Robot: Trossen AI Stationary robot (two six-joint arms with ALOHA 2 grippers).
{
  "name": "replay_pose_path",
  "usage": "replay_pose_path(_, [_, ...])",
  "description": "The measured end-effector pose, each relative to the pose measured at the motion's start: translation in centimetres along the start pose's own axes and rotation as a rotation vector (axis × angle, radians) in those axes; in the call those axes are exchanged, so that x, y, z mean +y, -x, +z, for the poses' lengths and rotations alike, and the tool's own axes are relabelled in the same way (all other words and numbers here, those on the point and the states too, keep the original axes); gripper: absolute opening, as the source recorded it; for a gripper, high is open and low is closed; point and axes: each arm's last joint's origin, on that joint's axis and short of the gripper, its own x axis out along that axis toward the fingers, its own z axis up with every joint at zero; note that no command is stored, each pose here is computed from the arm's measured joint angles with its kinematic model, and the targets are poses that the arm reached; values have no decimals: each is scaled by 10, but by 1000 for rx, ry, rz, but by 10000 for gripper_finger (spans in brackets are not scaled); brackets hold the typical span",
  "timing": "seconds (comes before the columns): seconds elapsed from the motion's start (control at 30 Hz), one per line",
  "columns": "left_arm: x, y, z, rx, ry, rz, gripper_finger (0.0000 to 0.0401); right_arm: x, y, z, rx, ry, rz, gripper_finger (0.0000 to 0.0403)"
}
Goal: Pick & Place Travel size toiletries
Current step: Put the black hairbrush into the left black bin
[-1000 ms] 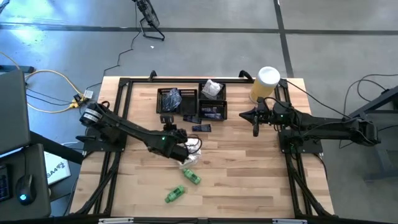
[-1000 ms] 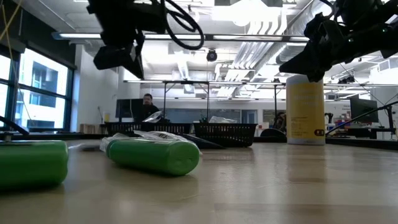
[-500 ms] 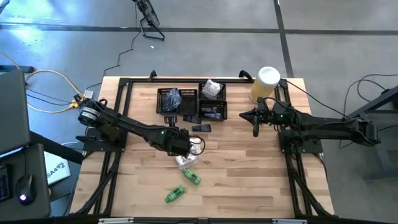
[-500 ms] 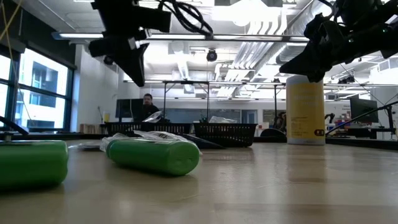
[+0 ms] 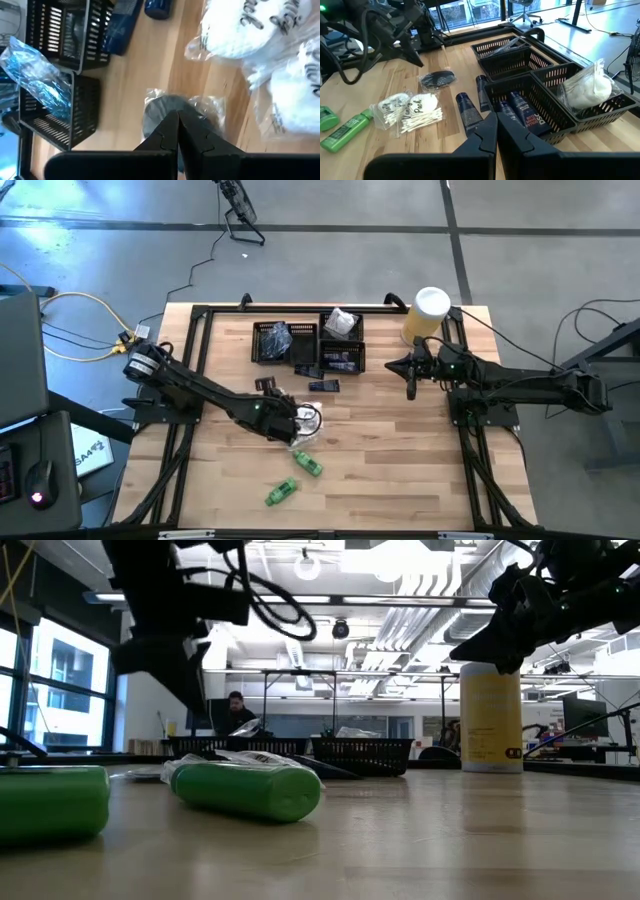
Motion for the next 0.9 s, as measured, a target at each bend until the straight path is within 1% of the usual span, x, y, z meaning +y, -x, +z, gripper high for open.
replay_pose_path(0.13, [-1,-2,-3,27,-23,-23,0,0,0,0,0,0,0,2])
replay_pose_path(0.3, [-1,-2,-4,37,-115,-40,2,0,0,0,0,0,-1,2])
replay_pose_path(0.37, [-1,-2,-3,34,-140,-49,12,0,0,0,0,-2,-1,2])
replay_pose_path(0.47, [-2,-2,-3,39,-147,-61,46,0,0,0,0,-3,-1,2])
replay_pose_path(0.63, [-4,-2,-4,66,-234,-141,131,0,0,0,0,-3,-1,2])
replay_pose_path(0.7, [-5,-2,-5,74,-255,-167,159,0,0,0,0,-3,-1,2])
replay_pose_path(0.8, [-6,-2,-5,84,-258,-194,184,0,0,0,2,-3,-2,2])
replay_pose_path(0.9, [-7,-3,-5,82,-240,-196,190,0,0,-1,11,-2,-3,2])
